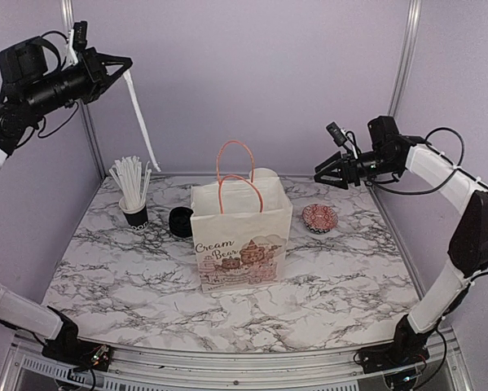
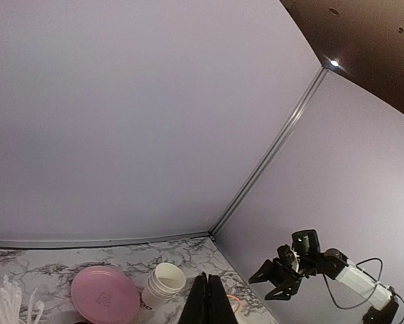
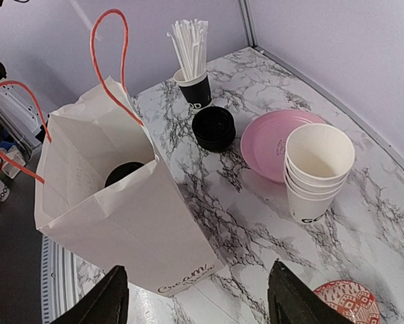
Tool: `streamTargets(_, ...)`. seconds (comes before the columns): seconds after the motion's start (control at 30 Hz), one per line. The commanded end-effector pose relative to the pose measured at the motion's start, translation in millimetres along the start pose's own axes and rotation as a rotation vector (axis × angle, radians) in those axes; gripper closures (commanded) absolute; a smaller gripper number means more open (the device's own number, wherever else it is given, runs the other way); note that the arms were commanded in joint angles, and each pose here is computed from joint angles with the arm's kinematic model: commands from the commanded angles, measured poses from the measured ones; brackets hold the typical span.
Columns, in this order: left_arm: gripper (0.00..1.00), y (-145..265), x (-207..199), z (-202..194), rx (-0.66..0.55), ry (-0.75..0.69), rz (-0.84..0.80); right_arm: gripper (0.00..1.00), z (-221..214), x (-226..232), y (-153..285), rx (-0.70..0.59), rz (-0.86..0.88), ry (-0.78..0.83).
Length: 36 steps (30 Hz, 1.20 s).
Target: Pack the takeout coffee
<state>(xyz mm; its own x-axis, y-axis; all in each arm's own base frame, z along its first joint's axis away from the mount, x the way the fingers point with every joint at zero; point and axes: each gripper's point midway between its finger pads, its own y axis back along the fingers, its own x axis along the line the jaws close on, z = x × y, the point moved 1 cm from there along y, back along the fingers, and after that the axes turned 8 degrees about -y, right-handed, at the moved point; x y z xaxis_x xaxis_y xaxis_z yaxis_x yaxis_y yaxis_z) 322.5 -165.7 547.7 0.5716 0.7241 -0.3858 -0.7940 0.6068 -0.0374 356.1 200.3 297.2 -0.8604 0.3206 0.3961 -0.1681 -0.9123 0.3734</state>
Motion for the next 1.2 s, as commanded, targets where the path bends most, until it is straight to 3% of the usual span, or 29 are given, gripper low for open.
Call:
streamTargets(0.0,1.00,-28.3,-61.1,3.8,-0.017,0.082,-0.230,0.32,11.0,-0.1,4.6,-0.009,-0.011,0.034)
streamTargets(0.23,1.00,-88.0,-122.0,-26.6,0.035,0.100,-0.406,0.32,6.0,-4.0,2.6,0.001,-0.020,0.027)
streamTargets(0.43,1.00,-124.0,-123.8,-70.4,0.110,0.117,-0.397,0.32,5.8,-0.6,6.2,0.000,-0.040,0.047)
streamTargets(0.6,1.00,-154.2,-136.8,-117.9,0.168,0.213,-0.452,0.32,1.6,-3.0,4.7,0.005,-0.047,0.046)
streamTargets(0.83,1.00,-176.3,-179.8,-175.4,0.283,0.261,-0.552,0.32,1.0,-5.3,4.2,0.011,-0.047,0.044)
streamTargets(1.0,1.00,-177.8,-185.2,-195.3,0.328,0.267,-0.560,0.32,-0.8,-6.7,3.0,0.015,-0.048,0.043)
streamTargets(1.07,0.71,-174.3,-185.0,-196.5,0.341,0.247,-0.560,0.32,-1.0,-7.9,2.3,0.017,-0.046,0.038)
streamTargets(1.1,0.61,-171.3,-183.9,-194.0,0.340,0.222,-0.551,0.32,-1.0,-8.3,1.7,0.019,-0.044,0.036)
streamTargets(1.17,0.54,-162.8,-175.7,-189.7,0.345,0.160,-0.501,0.32,-1.6,-9.7,0.8,0.023,-0.039,0.029)
